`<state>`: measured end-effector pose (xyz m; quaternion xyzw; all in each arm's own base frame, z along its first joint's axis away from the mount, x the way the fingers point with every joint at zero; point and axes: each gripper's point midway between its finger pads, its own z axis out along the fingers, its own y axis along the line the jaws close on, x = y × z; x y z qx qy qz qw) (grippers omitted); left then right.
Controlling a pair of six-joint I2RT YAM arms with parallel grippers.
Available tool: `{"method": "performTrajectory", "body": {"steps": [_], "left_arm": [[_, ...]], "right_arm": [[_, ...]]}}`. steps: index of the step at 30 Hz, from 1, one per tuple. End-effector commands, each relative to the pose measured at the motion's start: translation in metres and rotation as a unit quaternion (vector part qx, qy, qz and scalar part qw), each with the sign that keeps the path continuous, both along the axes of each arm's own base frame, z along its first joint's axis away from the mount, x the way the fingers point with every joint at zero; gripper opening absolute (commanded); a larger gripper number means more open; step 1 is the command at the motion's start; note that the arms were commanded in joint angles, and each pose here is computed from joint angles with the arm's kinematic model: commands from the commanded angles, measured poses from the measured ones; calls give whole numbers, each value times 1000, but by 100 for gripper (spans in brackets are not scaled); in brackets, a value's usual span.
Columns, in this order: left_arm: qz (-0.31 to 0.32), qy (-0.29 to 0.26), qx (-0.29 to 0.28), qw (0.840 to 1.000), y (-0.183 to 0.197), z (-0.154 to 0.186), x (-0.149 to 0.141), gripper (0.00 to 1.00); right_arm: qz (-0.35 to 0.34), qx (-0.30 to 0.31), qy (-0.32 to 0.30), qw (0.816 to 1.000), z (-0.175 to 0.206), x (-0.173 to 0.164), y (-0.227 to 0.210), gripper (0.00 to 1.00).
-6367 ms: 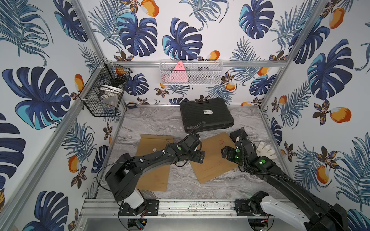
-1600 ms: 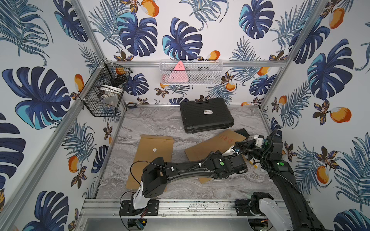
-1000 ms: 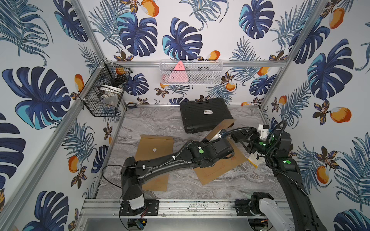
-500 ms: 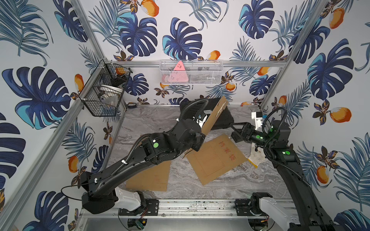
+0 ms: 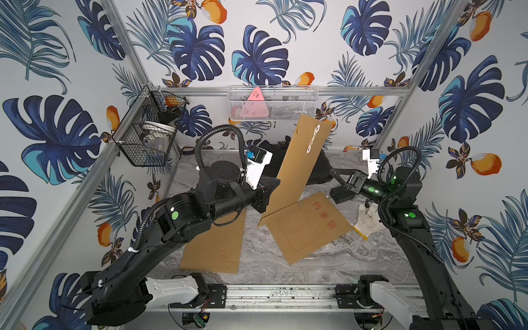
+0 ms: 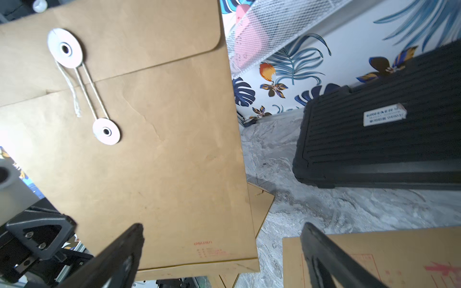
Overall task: Open the file bag
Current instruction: Pick up the file bag from the file bag.
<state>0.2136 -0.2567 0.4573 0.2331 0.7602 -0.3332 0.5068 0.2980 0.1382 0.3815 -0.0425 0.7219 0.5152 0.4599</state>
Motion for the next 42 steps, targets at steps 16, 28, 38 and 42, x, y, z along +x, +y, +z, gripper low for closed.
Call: {"method": "performTrajectory", "body": {"steps": [16, 28, 38, 42], "left_arm": [[-73, -31, -96, 992, 3, 45, -37, 0], [-76, -29, -102, 991, 1, 46, -37, 0], [-19, -15, -78, 997, 7, 33, -17, 0], [39, 4, -50, 998, 18, 18, -1, 16]], "right_arm": [[181, 161, -124, 962, 100, -29, 11, 65], [223, 163, -120, 953, 99, -29, 14, 47], [219, 145, -123, 957, 94, -35, 16, 8], [208, 132, -121, 962, 88, -33, 16, 0]]}}
